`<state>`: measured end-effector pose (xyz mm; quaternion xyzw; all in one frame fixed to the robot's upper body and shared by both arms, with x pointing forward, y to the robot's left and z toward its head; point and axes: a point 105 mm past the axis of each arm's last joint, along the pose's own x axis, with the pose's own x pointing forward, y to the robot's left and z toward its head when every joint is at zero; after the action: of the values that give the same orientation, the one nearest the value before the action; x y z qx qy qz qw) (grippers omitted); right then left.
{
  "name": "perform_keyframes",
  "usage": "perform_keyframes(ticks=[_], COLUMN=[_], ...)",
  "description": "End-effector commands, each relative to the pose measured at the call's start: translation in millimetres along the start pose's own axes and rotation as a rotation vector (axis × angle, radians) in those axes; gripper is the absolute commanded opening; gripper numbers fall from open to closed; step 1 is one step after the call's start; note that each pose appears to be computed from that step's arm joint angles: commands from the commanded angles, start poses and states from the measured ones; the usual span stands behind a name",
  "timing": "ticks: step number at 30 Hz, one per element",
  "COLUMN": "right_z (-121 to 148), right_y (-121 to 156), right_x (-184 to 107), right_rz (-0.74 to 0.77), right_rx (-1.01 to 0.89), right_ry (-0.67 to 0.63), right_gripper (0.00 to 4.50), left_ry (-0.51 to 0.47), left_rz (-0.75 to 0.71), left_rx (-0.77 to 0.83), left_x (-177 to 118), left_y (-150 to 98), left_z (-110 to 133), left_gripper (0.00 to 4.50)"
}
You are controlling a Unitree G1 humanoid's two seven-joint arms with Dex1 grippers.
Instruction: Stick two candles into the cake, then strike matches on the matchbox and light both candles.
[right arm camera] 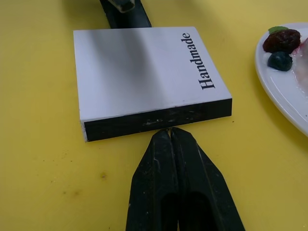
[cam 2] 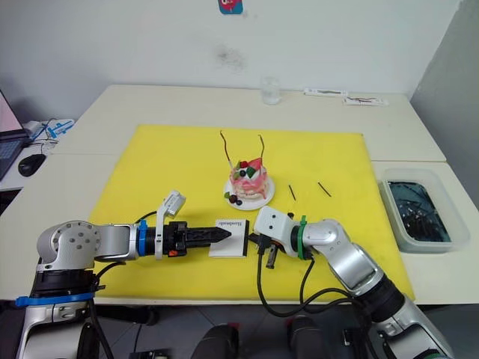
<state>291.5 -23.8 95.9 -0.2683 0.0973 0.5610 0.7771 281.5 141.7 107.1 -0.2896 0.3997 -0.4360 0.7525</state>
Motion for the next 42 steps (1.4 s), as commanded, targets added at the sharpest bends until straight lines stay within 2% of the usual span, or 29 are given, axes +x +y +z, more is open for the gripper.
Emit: perform_keyframes(ticks=[1, 13, 18, 24, 32, 42], right_z=[8, 11, 7, 4, 11, 21], right_y=[2, -2, -14, -27, -21, -12], right_x=[4, -1, -7, 2, 13, 14], right_rz=[0.011, 0.009, -0.03, -0.062, -0.023, 0.006], right_rx=[-0.034, -0.107, -0.119, -0.121, -0.163, -0.189], right_ry=[-0.019, -0.026, -0.002, 0.023, -0.009, -0.068], right_gripper=[0.03, 0.03, 0.03, 0.03, 0.03, 0.03], left_ry=[0.035, 0.023, 0.012, 0.0, -0.003, -0.005], left_rz=[0.017, 0.028, 0.028, 0.034, 0.035, 0.033], left_rx=[-0.04, -0.073, -0.088, -0.101, -0.103, -0.103], left_x=[9, 11, 11, 11, 12, 13], left_y=[8, 16, 18, 21, 20, 20], left_z=[-10, -12, -12, -12, -12, -15], left_gripper=[4.5, 4.5, 4.5, 4.5, 4.5, 4.5])
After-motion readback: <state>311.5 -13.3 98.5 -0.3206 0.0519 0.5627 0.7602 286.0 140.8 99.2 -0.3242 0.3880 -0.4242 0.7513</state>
